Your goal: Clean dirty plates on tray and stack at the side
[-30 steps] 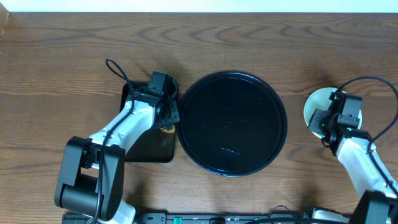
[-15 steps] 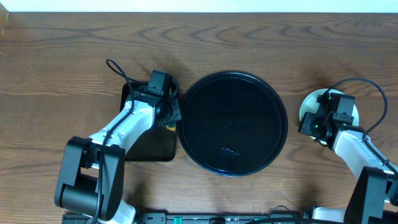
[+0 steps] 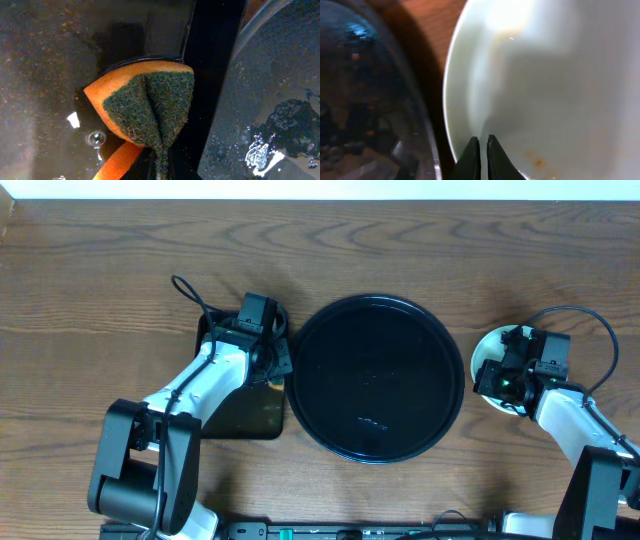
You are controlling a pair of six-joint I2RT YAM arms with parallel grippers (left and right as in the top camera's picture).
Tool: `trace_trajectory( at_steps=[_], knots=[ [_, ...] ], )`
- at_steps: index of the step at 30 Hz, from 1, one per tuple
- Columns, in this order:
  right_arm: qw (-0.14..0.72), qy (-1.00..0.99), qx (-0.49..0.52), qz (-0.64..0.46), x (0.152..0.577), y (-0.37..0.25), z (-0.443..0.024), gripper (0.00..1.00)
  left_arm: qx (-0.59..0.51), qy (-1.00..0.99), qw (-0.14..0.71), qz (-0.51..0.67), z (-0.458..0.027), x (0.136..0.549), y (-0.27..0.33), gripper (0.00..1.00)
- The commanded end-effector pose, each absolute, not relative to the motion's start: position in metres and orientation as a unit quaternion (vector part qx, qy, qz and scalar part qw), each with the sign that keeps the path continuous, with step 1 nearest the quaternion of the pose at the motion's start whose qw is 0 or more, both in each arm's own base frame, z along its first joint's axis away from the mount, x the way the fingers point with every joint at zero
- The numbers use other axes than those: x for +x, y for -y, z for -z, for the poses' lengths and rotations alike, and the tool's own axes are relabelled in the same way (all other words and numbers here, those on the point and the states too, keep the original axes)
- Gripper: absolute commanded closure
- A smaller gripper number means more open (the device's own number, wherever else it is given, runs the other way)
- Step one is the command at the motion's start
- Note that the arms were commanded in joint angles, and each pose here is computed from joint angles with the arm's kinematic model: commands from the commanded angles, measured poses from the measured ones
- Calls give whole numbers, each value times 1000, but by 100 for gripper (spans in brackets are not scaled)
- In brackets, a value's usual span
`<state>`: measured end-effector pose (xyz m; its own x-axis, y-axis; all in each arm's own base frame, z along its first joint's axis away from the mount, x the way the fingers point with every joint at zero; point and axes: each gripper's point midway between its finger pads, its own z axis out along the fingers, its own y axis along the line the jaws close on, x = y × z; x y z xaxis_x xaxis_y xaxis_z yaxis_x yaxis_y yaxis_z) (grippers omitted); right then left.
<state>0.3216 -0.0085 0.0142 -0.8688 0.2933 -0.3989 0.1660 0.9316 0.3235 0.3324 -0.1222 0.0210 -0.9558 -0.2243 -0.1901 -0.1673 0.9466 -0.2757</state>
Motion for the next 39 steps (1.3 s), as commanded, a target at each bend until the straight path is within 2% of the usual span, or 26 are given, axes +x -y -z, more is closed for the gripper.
trace_trajectory(
  at_steps=[1,12,15,18,21,25,27,30,32,34,39],
  knots=[
    [237,-951,99,-171,329,1,-22,94,-78,-977,107,168,-29,332,140,92],
    [237,-950,96,-179,329,-2,-23,92,-66,-978,110,164,-29,332,139,92],
    [236,-952,96,-168,328,1,-23,82,-77,-983,125,114,-26,336,120,92],
    [227,-961,133,-84,321,28,-24,80,-88,-982,154,67,-33,343,98,92],
    [247,-960,127,-29,324,41,-45,80,-70,-978,194,37,-54,353,84,92],
    [317,-943,102,-28,343,31,-93,79,-70,-968,239,29,-81,360,77,90],
    [348,-933,89,-31,348,24,-116,77,-70,-967,242,30,-85,360,77,85],
    [381,-922,65,-33,350,14,-140,77,-70,-970,231,28,-82,354,76,84],
    [391,-918,59,-35,349,10,-148,76,-69,-972,224,26,-80,351,76,84],
    [395,-916,55,-36,346,7,-153,75,-69,-973,219,24,-79,349,75,72],
    [390,-919,30,-52,340,-4,-154,74,-69,-973,219,24,-81,348,75,70]
  ],
)
